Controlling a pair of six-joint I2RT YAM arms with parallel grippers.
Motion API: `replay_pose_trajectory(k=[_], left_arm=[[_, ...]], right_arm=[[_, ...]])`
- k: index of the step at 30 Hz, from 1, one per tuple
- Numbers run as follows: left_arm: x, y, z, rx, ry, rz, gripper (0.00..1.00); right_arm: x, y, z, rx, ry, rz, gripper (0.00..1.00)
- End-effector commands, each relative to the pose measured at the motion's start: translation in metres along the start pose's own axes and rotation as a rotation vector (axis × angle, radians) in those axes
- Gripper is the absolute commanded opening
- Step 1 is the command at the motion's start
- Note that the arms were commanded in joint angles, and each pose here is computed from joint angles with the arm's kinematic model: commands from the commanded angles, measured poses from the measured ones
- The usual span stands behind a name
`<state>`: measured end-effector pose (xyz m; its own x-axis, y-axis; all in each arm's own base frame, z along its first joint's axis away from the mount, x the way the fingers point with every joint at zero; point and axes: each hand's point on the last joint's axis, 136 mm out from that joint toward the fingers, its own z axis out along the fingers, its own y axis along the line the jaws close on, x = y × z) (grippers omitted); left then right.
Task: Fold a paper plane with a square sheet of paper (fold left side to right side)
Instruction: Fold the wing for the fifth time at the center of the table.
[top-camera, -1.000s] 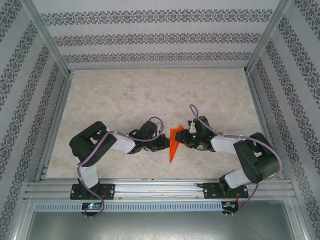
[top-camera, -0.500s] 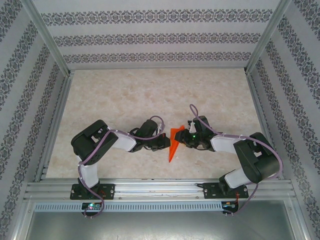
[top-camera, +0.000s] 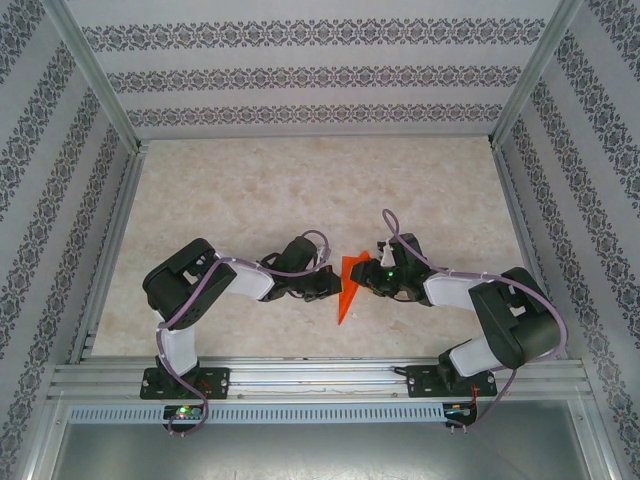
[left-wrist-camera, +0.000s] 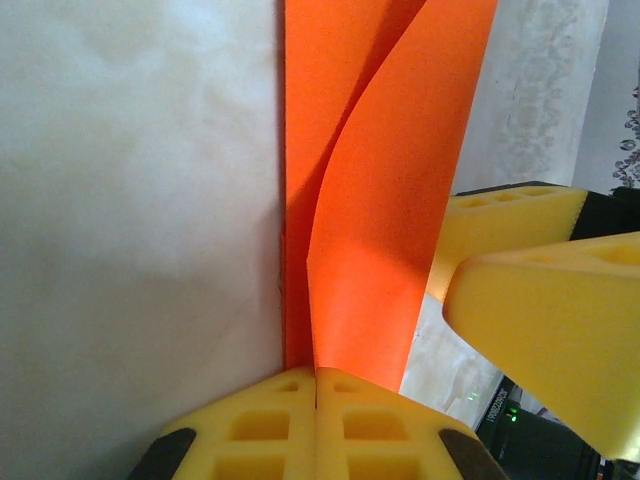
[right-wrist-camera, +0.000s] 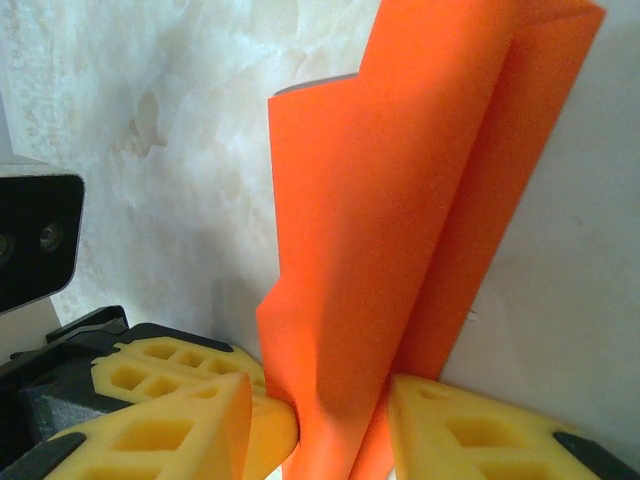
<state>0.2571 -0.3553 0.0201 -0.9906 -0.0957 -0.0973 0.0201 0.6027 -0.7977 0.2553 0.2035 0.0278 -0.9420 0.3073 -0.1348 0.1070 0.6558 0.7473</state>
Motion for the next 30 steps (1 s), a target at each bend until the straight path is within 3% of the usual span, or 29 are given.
replay_pose_trajectory(k=[1,18,30], left_arm=[[0.016,0.047,0.018,-0.169,0.031,-0.037,0.00],[0.021,0.057,0.023,-0.217,0.052,-0.050,0.00],[0.021,0.058,0.021,-0.222,0.046,-0.053,0.00]], right_arm=[[0.000,-0.013,-0.002,0.030,-0.016,-0.002,0.42],[-0.004,-0.009,-0.019,0.010,-0.043,-0.010,0.40],[-0.013,0.023,-0.019,-0.028,-0.010,-0.071,0.17]])
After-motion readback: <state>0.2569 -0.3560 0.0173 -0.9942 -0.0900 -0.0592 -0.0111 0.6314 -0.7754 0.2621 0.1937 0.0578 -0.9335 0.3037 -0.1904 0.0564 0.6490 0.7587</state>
